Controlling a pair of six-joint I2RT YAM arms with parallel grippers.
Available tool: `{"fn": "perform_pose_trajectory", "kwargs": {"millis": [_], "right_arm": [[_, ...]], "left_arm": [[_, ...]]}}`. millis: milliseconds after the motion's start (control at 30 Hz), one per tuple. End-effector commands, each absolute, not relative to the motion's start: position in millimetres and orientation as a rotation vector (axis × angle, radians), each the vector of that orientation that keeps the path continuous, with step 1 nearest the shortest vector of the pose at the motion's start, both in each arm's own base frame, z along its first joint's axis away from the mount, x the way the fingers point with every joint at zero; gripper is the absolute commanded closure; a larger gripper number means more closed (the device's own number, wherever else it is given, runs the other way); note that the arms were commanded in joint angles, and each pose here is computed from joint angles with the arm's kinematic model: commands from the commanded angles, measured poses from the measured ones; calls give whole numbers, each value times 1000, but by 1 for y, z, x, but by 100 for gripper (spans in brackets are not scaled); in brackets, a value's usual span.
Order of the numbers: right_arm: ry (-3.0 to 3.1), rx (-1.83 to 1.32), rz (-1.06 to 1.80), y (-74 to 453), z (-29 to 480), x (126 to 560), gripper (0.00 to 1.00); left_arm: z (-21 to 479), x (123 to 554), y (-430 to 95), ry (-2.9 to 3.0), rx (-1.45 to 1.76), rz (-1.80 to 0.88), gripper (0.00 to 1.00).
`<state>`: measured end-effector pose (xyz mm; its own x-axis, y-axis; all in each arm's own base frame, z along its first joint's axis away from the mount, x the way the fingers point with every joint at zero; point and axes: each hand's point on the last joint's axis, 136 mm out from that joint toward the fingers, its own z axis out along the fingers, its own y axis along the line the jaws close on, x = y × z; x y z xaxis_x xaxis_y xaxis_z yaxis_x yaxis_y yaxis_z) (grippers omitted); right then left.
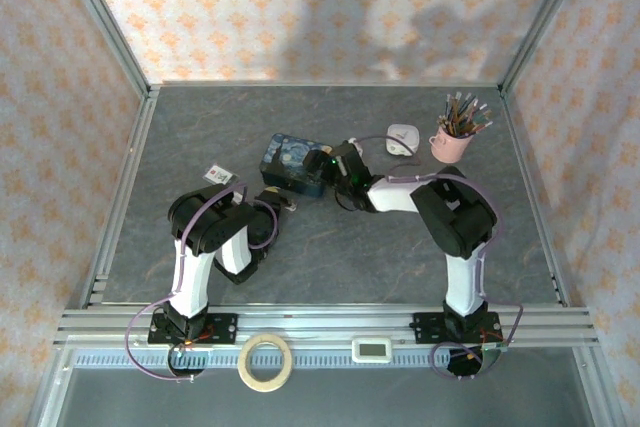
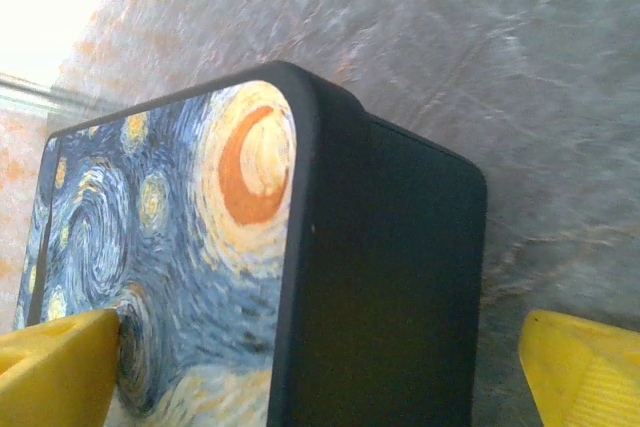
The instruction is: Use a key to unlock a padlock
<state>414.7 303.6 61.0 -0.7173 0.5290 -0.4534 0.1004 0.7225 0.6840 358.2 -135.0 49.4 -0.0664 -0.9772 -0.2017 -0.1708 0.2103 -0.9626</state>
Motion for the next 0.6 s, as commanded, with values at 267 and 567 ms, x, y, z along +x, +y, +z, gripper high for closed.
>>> {"fn": "perform_pose_trajectory", "kwargs": {"millis": [267, 567], "right_arm": [[2321, 564, 604, 249, 32, 407, 0], [2246, 274, 570, 248, 100, 427, 0]], "left_arm": [[115, 362, -137, 1281, -1026, -1136, 100], [125, 332, -146, 1398, -954, -1254, 100]]}}
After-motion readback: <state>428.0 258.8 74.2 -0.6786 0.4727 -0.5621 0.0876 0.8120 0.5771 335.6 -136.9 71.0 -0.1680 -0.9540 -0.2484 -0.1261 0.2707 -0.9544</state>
